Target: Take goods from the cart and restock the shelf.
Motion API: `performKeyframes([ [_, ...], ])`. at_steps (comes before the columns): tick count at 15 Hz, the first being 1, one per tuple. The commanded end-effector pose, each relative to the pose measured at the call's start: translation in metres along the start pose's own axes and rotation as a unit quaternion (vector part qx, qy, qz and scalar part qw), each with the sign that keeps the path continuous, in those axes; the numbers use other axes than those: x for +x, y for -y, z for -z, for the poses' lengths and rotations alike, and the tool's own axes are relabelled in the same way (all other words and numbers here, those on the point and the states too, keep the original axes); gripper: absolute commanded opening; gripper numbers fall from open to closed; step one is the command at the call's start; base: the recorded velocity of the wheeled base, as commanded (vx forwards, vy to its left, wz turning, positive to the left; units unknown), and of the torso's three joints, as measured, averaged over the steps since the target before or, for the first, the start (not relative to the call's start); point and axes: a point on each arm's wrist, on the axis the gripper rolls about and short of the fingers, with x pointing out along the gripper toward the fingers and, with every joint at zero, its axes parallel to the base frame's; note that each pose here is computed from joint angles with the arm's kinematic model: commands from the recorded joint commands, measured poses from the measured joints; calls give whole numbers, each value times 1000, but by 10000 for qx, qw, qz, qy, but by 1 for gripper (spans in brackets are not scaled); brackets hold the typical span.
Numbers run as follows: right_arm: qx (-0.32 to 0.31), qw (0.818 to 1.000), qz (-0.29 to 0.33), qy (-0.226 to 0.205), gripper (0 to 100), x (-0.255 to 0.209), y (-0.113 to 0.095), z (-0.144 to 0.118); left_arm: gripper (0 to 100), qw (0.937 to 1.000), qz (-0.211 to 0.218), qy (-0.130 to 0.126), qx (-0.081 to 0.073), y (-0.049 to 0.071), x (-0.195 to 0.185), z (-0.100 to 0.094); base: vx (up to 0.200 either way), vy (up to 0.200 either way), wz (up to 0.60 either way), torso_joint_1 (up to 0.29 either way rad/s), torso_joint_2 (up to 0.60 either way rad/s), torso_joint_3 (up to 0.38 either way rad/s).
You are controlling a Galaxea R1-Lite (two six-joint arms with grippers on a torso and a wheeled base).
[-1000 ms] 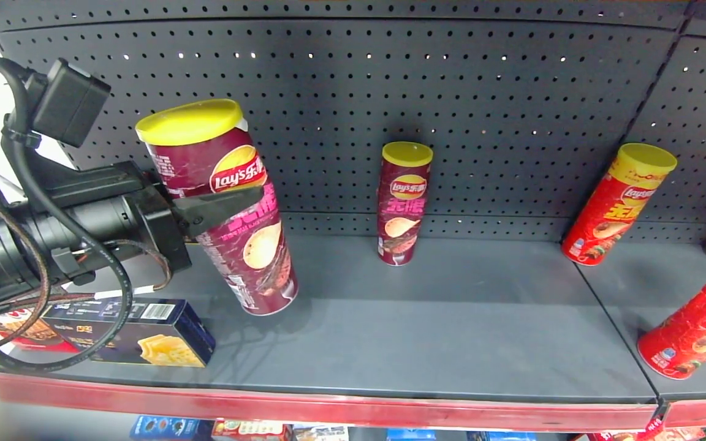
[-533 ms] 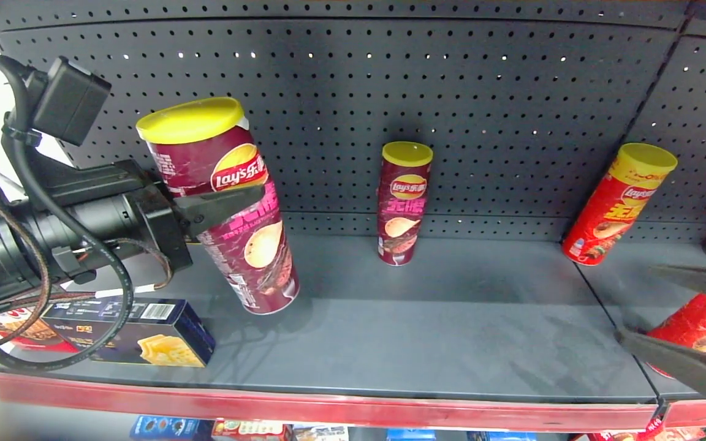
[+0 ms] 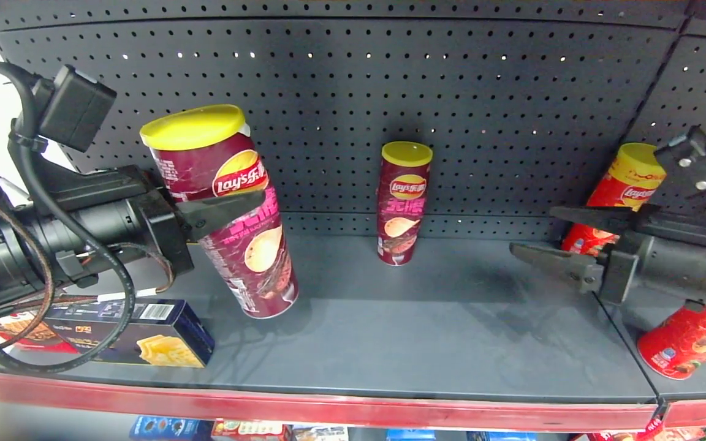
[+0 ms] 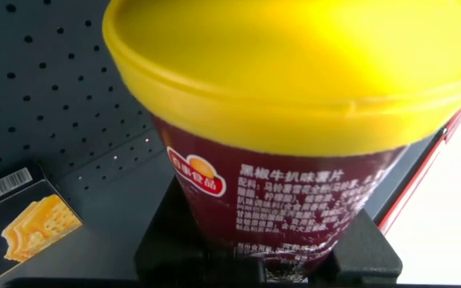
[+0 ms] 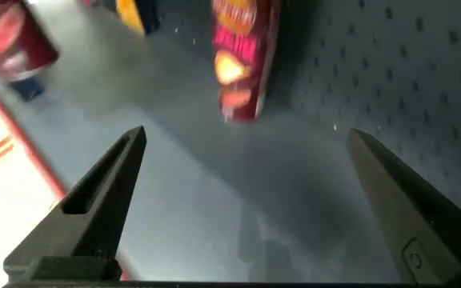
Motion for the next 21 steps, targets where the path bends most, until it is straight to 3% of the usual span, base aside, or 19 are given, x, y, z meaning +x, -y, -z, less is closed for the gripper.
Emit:
performKeyframes([
  [1, 26, 9999, -134, -104, 100, 49, 16, 6, 0, 10000, 7, -4, -3, -1, 2, 0, 0, 0, 0, 0, 0, 0],
  [5, -24, 9989, -469, 49, 100, 94, 38, 13, 0, 10000, 15, -11, -15, -1, 3, 0, 0, 0, 0, 0, 0, 0],
  [8, -260, 9925, -1093, 491, 100, 116, 53, 19, 0, 9998, 97, 58, -154, -4, 4, -4, 0, 0, 0, 0, 0, 0],
  [13, -455, 9798, -1763, 826, 100, 150, 75, 32, 0, 9998, 103, 112, -139, -10, 13, -4, 0, 0, 0, 0, 0, 0],
  [21, -416, 9764, -1969, 785, 100, 181, 75, 52, 0, 9998, 111, 98, -154, -12, 18, 1, 0, 0, 0, 0, 0, 0],
])
